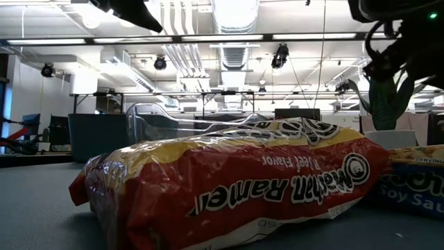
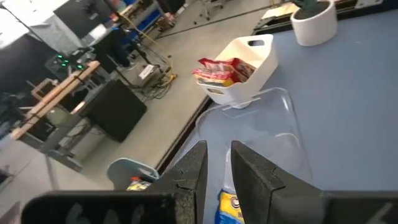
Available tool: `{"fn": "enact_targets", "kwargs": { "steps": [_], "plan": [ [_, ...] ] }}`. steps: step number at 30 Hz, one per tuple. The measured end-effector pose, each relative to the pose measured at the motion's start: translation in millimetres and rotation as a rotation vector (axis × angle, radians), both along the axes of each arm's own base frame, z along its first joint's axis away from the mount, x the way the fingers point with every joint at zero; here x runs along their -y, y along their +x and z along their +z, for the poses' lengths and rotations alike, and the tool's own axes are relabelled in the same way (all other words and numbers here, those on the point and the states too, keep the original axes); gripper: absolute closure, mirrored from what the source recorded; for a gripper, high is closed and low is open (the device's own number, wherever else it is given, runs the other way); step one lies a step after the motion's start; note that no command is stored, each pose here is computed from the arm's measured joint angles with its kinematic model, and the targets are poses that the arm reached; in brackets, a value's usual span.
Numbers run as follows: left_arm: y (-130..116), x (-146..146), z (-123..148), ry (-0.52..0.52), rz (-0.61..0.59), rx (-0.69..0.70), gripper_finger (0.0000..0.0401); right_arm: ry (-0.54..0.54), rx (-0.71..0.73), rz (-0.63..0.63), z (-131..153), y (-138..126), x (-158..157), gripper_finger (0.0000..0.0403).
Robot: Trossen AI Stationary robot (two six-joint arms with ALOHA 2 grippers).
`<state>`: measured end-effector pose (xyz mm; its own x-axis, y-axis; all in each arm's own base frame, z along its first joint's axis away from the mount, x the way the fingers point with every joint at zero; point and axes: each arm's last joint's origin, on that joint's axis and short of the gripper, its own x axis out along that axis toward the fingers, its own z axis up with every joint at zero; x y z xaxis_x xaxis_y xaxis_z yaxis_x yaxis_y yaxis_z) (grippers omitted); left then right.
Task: Sort Maruchan noodles
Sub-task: Put the blue noodle pack into the transparent bin
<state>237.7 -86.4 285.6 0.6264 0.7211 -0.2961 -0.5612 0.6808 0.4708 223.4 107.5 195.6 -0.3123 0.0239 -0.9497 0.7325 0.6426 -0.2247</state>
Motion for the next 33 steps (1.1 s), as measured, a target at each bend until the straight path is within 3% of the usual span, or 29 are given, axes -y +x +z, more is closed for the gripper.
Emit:
{"fn": "enact_targets", "kwargs": {
  "steps": [5,9,16,18,21,24,27,33],
  "plan": [
    [0,-1,0,0.027,0.023,0.010,0.0347,-0.022,-0.051,0.029,-13,-4,-8,0.0388],
    [-1,-1,1,0.032,0.028,0.012,0.0347,-0.046,-0.076,0.034,-24,-7,-9,0.0394],
    [0,-1,1,0.031,0.030,0.017,0.0347,-0.076,0.017,0.080,-37,1,-10,0.0394],
    [0,0,1,0.027,0.030,0.025,0.0347,-0.132,0.092,0.108,-36,7,-10,0.0394],
    [2,0,2,0.020,0.030,0.039,0.0347,-0.310,0.309,0.151,-28,24,-12,0.0394],
    [3,1,3,0.000,0.021,0.055,0.0347,-0.435,0.417,0.212,-5,28,-9,0.0394],
    [5,3,3,-0.055,-0.022,0.056,0.0347,-0.430,0.489,0.242,15,28,-6,0.0394],
    [15,11,-2,-0.207,-0.177,0.024,0.0351,-0.311,0.589,0.189,44,3,2,0.0394]
  ]
}}
